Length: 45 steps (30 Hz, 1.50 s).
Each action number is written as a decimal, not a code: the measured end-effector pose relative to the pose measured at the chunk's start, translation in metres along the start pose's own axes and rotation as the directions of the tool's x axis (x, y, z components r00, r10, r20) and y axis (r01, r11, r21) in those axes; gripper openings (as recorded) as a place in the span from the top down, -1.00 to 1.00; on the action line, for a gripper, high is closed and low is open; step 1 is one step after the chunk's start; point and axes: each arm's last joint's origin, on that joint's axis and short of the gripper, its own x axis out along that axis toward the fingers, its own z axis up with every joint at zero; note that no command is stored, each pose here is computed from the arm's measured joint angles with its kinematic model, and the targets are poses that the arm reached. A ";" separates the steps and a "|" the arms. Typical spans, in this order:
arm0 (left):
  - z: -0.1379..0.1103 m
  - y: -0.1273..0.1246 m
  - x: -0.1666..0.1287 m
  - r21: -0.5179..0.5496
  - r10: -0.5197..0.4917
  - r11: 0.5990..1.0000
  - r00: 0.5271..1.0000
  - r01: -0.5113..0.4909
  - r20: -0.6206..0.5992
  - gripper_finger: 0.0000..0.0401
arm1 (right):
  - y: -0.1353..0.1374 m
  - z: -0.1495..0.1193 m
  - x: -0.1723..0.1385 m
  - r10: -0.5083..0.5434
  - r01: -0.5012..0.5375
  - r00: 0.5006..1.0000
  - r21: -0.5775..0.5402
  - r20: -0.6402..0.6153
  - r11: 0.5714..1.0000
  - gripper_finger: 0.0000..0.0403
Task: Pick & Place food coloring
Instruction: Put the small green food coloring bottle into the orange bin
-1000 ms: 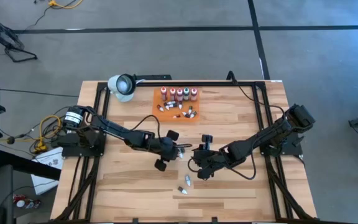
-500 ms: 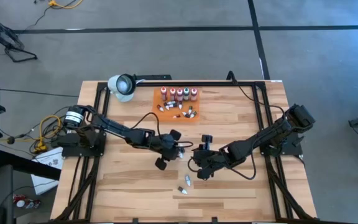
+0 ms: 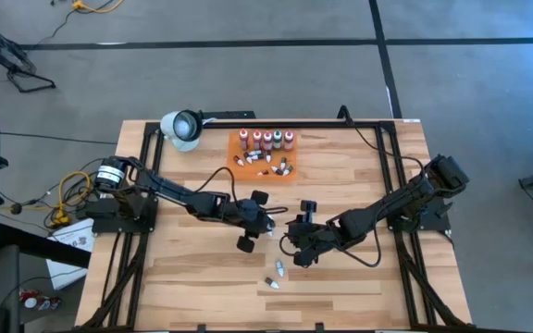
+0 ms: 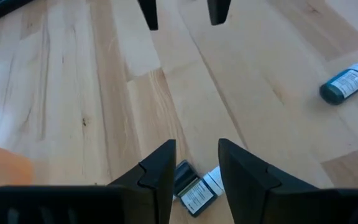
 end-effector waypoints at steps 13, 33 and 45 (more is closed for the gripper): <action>-0.002 0.000 0.000 -0.015 0.011 1.000 1.000 -0.011 -0.021 -0.07 | 0.000 0.000 0.000 0.000 0.000 1.000 0.008 -0.001 1.000 0.40; -0.025 -0.002 0.023 0.030 -0.165 0.986 0.985 0.167 -0.056 -0.06 | 0.000 0.001 0.000 0.002 -0.002 1.000 0.016 0.013 1.000 0.40; -0.033 -0.004 0.031 0.004 -0.174 0.985 0.981 0.175 -0.082 -0.04 | 0.000 0.001 0.000 0.001 -0.001 1.000 0.011 0.006 1.000 0.40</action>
